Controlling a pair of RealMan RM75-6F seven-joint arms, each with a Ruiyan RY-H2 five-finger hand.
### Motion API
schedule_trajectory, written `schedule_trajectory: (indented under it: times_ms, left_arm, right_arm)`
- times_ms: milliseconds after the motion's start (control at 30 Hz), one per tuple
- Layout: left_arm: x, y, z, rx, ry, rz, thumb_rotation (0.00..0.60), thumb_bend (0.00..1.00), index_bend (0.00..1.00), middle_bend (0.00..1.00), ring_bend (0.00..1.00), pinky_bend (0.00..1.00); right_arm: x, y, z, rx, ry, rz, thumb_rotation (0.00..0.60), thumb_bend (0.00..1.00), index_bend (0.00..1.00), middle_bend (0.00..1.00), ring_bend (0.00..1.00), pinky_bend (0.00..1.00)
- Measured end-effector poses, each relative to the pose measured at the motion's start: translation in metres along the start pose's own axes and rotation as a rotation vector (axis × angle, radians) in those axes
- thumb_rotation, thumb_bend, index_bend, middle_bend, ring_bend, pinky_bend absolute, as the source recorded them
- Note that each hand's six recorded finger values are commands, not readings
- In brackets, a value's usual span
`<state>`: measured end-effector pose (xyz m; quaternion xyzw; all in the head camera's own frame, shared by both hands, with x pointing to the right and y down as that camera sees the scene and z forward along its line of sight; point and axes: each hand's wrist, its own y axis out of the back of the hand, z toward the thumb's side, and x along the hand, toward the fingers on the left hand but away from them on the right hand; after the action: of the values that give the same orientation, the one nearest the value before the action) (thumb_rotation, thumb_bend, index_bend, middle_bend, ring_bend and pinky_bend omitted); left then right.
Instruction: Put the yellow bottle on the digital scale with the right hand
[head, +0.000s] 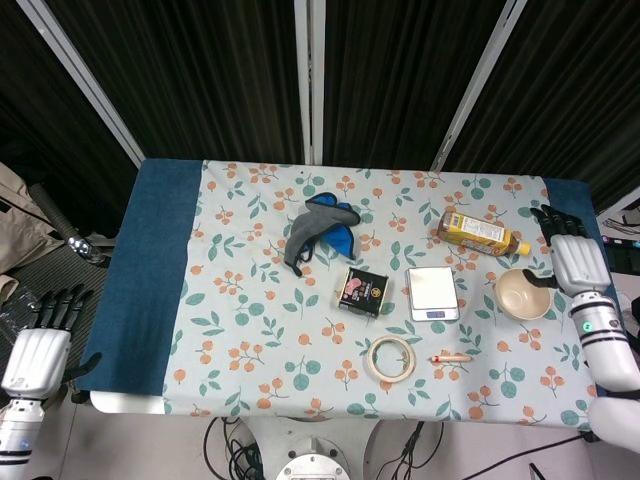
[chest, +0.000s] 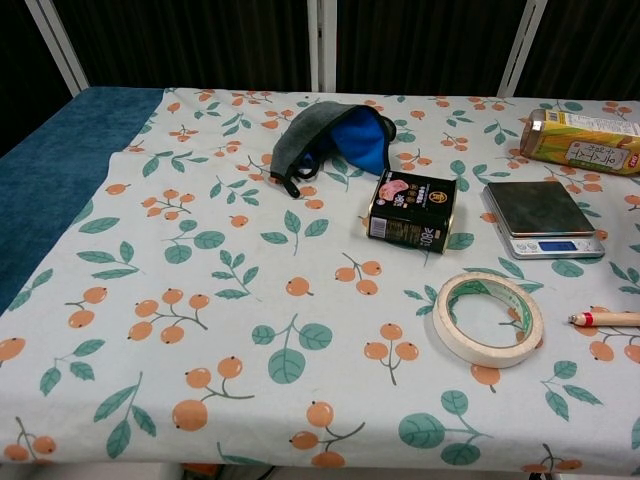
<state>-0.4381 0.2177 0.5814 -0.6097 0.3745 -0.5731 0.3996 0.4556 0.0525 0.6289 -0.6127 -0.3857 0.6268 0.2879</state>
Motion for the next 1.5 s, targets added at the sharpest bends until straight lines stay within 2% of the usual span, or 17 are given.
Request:
schedule_trajectory:
  times_ms: [200, 367, 567, 867, 933, 1000, 1067, 1133, 1200, 1300, 1500]
  left_arm:
    - [-0.003, -0.001, -0.002, -0.013, 0.004, -0.021, 0.6, 0.18, 0.04, 0.0, 0.0, 0.0]
    - [-0.008, 0.005, -0.002, -0.014, -0.009, -0.028, 0.6, 0.18, 0.04, 0.0, 0.0, 0.0]
    - [-0.015, 0.012, -0.006, 0.0, 0.007, -0.023, 0.6, 0.19, 0.04, 0.0, 0.0, 0.0]
    - [-0.016, 0.009, -0.006, 0.001, 0.012, -0.029, 0.6, 0.18, 0.04, 0.0, 0.0, 0.0]
    - [-0.016, 0.009, -0.006, 0.002, 0.014, -0.026, 0.6, 0.18, 0.04, 0.0, 0.0, 0.0]
    - [-0.016, 0.01, -0.007, 0.002, 0.017, -0.024, 0.6, 0.18, 0.04, 0.0, 0.0, 0.0]
    - [-0.016, 0.01, -0.007, 0.001, 0.02, -0.025, 0.6, 0.19, 0.04, 0.0, 0.0, 0.0]
    - [-0.017, 0.009, -0.008, 0.001, 0.023, -0.027, 0.6, 0.18, 0.04, 0.0, 0.0, 0.0]
    - [-0.017, 0.009, -0.009, 0.0, 0.026, -0.029, 0.6, 0.18, 0.04, 0.0, 0.0, 0.0]
    - [-0.017, 0.009, -0.01, -0.001, 0.03, -0.03, 0.6, 0.19, 0.04, 0.0, 0.0, 0.0]
    - [-0.017, 0.007, -0.012, -0.004, 0.035, -0.036, 0.6, 0.19, 0.04, 0.0, 0.0, 0.0]
  right_arm:
    - [-0.048, -0.004, -0.005, 0.008, -0.104, 0.079, 0.6, 0.16, 0.0, 0.0, 0.0, 0.0]
    - [-0.079, -0.02, -0.004, 0.001, -0.154, 0.147, 0.6, 0.15, 0.0, 0.0, 0.0, 0.0]
    - [-0.103, -0.053, 0.017, 0.021, -0.137, 0.244, 0.6, 0.14, 0.0, 0.0, 0.0, 0.0]
    - [-0.118, -0.071, 0.034, 0.021, -0.13, 0.291, 0.6, 0.17, 0.0, 0.01, 0.0, 0.0]
    - [-0.12, -0.074, 0.036, 0.023, -0.129, 0.301, 0.6, 0.2, 0.0, 0.04, 0.01, 0.04]
    - [-0.123, -0.077, 0.039, 0.026, -0.13, 0.299, 0.6, 0.22, 0.0, 0.11, 0.06, 0.12]
    - [-0.125, -0.08, 0.042, 0.027, -0.129, 0.292, 0.6, 0.25, 0.05, 0.19, 0.14, 0.24]
    - [-0.126, -0.084, 0.045, 0.032, -0.127, 0.283, 0.6, 0.29, 0.17, 0.29, 0.26, 0.38]
    - [-0.128, -0.088, 0.049, 0.039, -0.121, 0.275, 0.6, 0.32, 0.27, 0.37, 0.35, 0.46]
    - [-0.129, -0.089, 0.052, 0.046, -0.113, 0.259, 0.6, 0.35, 0.39, 0.45, 0.42, 0.53]
    - [-0.131, -0.087, 0.058, 0.061, -0.093, 0.229, 0.6, 0.38, 0.64, 0.51, 0.49, 0.6]
